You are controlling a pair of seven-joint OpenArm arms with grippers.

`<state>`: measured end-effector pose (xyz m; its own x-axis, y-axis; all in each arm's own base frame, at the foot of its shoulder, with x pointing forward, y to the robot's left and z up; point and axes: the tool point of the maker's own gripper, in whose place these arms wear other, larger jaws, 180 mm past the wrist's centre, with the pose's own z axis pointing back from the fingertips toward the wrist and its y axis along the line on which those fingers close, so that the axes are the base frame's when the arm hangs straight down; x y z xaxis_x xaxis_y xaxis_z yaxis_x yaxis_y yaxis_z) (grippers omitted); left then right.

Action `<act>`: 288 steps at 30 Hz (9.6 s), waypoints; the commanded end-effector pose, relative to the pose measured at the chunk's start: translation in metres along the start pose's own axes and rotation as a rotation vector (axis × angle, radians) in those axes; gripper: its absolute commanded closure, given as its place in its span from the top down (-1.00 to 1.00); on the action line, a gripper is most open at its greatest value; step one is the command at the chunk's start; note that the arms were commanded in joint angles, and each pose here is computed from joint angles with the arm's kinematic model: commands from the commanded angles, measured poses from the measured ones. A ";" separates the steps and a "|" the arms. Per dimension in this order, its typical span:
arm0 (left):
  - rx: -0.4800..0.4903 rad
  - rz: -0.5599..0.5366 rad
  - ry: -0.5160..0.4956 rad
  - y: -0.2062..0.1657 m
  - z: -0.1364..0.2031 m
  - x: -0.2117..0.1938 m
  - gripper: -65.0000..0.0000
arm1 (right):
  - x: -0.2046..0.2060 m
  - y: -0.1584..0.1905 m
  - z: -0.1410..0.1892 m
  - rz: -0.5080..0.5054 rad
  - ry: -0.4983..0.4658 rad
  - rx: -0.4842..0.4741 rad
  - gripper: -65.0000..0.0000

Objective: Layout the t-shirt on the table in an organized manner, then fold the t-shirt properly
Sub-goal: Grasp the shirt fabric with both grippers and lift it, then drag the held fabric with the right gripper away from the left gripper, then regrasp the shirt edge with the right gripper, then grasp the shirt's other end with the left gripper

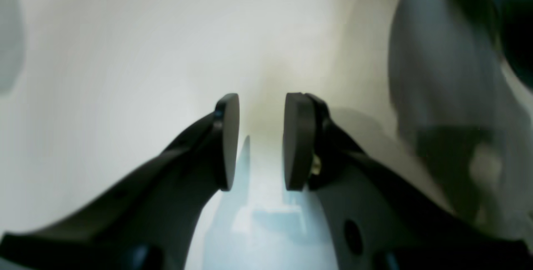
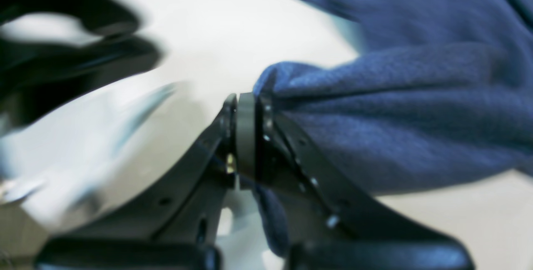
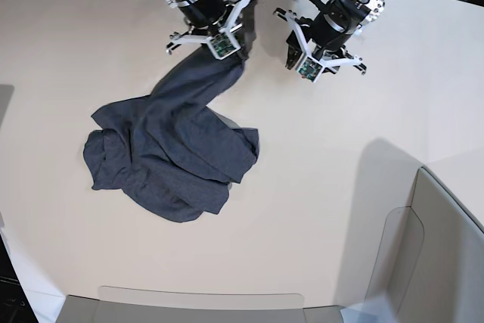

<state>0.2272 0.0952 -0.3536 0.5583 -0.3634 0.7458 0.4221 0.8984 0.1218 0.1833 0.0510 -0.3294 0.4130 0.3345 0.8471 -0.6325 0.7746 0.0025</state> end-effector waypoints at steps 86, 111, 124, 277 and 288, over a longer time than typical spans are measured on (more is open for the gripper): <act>0.306 0.180 -0.031 0.080 0.051 -0.043 -0.49 | 0.012 -0.286 -0.006 -0.801 -0.117 -0.459 -1.00; 0.303 0.174 -0.021 0.081 0.050 -0.044 -0.48 | -0.045 -0.248 0.112 -0.497 0.101 -0.444 -1.00; 0.299 0.179 -0.020 0.079 0.049 -0.045 -0.48 | -0.051 -0.251 0.123 -0.459 0.147 -0.427 0.10; -0.246 -0.589 0.012 -0.101 0.019 -0.029 -0.24 | 0.054 -0.351 0.108 -0.404 -0.216 -0.709 -1.00; -0.076 -1.075 0.054 -0.091 -0.001 -0.048 -0.25 | 0.058 -0.346 0.108 -0.393 -0.222 -0.700 -1.00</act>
<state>0.1635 0.0287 -0.3986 -0.1011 -0.9624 0.2522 0.7441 0.0951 0.6612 0.3503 -0.2548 -0.2441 0.3909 -0.1129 0.9135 0.1285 0.9894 0.0673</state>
